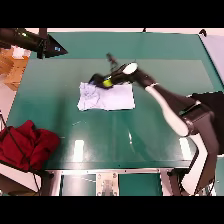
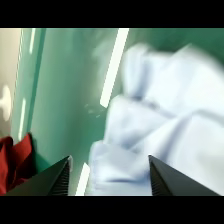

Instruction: Fold the shirts.

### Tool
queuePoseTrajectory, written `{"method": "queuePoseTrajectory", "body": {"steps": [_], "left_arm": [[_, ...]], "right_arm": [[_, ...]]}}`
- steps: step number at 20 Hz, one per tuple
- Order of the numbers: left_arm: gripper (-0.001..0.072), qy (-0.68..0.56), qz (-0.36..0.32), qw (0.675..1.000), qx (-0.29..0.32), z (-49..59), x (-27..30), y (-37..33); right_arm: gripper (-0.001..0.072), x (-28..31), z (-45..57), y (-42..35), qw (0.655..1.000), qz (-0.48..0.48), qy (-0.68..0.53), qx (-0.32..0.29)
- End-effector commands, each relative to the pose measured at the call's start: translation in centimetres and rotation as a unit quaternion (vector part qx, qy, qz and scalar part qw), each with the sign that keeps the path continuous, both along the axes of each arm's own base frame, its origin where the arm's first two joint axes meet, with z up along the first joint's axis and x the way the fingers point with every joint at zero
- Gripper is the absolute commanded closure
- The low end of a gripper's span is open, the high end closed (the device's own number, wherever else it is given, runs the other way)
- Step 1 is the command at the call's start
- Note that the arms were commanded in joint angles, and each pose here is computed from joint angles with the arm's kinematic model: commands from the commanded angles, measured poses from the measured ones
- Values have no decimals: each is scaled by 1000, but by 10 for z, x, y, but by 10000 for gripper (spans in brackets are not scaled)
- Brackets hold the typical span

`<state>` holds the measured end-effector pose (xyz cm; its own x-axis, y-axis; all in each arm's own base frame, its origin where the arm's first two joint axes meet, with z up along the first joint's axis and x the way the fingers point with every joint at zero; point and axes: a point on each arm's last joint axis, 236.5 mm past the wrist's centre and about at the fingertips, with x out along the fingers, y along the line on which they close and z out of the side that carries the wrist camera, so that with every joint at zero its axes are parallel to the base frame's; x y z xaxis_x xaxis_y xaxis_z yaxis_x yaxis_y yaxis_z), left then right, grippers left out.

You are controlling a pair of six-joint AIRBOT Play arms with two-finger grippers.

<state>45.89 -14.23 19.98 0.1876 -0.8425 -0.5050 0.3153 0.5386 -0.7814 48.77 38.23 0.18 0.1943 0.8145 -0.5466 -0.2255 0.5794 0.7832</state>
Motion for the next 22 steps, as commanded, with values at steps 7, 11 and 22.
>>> {"method": "queuePoseTrajectory", "body": {"steps": [7,11,22], "left_arm": [[681,-17,17,1000,-2,3,10,3],[681,-15,18,1000,-3,3,10,3],[681,-13,17,1000,-3,3,9,3]], "right_arm": [[103,0,-18,-254,985,-74,140,-65],[103,-31,-72,-233,979,-61,181,-71],[697,-39,-53,-123,990,3,127,-58]]}}
